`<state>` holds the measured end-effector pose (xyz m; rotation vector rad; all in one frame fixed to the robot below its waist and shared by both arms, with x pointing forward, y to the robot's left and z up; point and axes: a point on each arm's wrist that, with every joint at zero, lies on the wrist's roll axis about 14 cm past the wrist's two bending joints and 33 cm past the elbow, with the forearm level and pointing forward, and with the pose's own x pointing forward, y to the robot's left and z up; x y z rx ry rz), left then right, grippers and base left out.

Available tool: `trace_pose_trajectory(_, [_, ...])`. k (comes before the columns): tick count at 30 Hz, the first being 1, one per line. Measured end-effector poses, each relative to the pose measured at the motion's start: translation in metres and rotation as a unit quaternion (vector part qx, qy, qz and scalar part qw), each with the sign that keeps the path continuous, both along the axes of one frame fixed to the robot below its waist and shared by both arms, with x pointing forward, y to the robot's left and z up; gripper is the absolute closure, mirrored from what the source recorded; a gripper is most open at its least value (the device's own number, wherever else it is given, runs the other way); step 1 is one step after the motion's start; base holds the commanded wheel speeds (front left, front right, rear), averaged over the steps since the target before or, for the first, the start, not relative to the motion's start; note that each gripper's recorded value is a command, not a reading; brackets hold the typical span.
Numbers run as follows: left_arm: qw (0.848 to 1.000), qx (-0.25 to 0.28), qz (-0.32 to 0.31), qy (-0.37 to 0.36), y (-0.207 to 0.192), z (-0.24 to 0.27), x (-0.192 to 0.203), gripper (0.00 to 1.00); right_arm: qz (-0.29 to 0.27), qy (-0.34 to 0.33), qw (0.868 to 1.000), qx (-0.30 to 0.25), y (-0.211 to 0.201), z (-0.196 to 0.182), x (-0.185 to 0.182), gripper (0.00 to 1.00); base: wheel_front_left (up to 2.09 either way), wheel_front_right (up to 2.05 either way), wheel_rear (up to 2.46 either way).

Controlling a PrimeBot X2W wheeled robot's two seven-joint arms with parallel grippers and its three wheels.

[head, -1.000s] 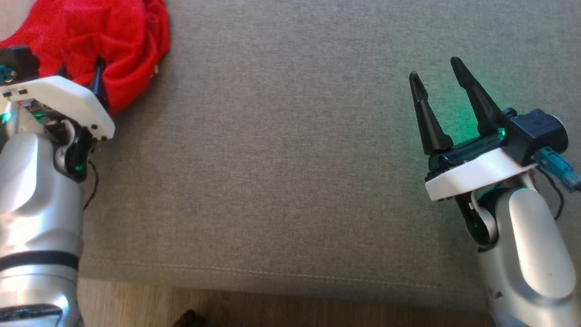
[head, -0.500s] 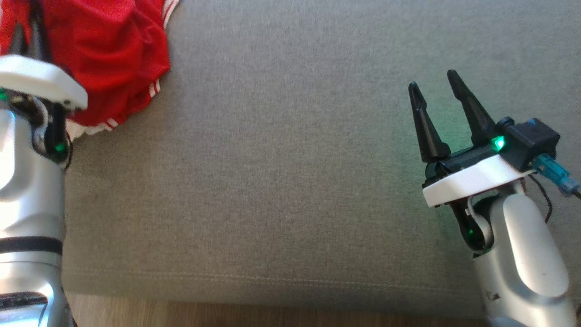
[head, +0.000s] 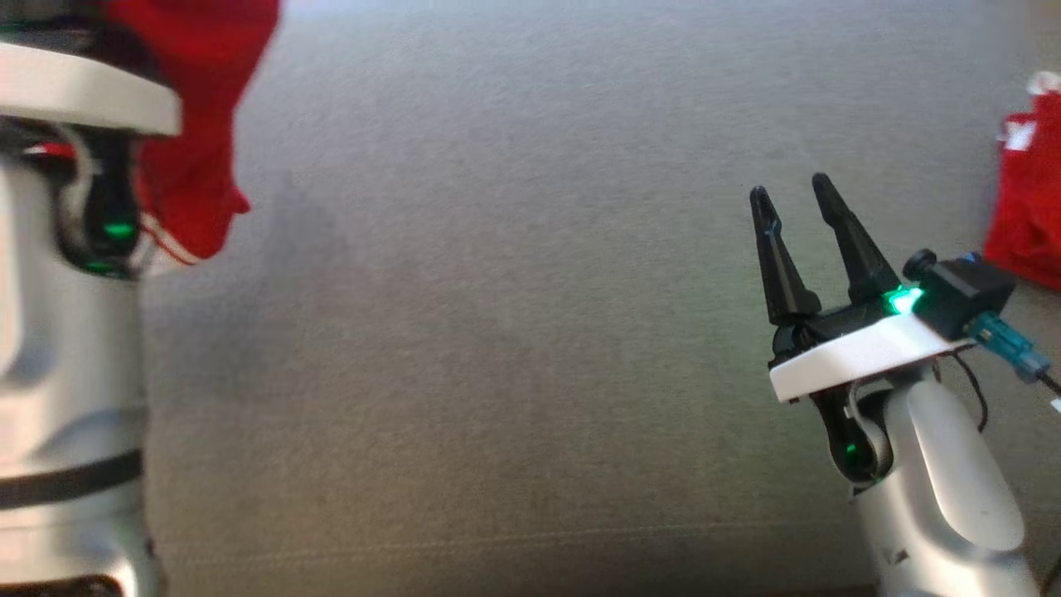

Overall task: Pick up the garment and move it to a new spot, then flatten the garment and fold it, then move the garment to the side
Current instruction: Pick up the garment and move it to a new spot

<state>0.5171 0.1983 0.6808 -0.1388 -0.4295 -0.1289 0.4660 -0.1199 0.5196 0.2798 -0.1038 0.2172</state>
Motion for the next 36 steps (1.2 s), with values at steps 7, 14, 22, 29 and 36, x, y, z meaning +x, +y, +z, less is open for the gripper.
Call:
trace_pose_trajectory(7, [0.984,-0.042,-0.169,0.020,-0.120,0.017,-0.011,1.00,-0.063,-0.013,0.998,0.017,-0.048,0.015,-0.018,0.00,0.00,0.00,0.00])
trace_pose_trajectory(14, [0.941,-0.151,-0.304,0.014,-0.200,0.049,-0.035,1.00,-0.121,-0.038,0.991,0.029,-0.092,0.035,-0.034,0.00,0.00,0.00,0.00])
trace_pose_trajectory(22, [0.941,-0.159,-0.271,0.125,-0.208,-0.023,-0.015,1.00,-0.139,-0.038,0.989,0.031,-0.106,0.034,-0.039,0.00,0.00,0.00,0.00])
trace_pose_trajectory(29, [0.932,-0.001,-0.147,0.330,-0.139,-0.205,-0.018,0.00,-0.121,-0.023,0.992,0.031,-0.093,0.022,-0.030,0.00,0.00,0.00,0.00])
trace_pose_trajectory(36, [0.956,0.011,-0.073,0.285,-0.092,-0.207,-0.014,0.00,-0.093,-0.007,0.995,0.022,-0.072,0.010,-0.020,0.00,0.00,0.00,0.00])
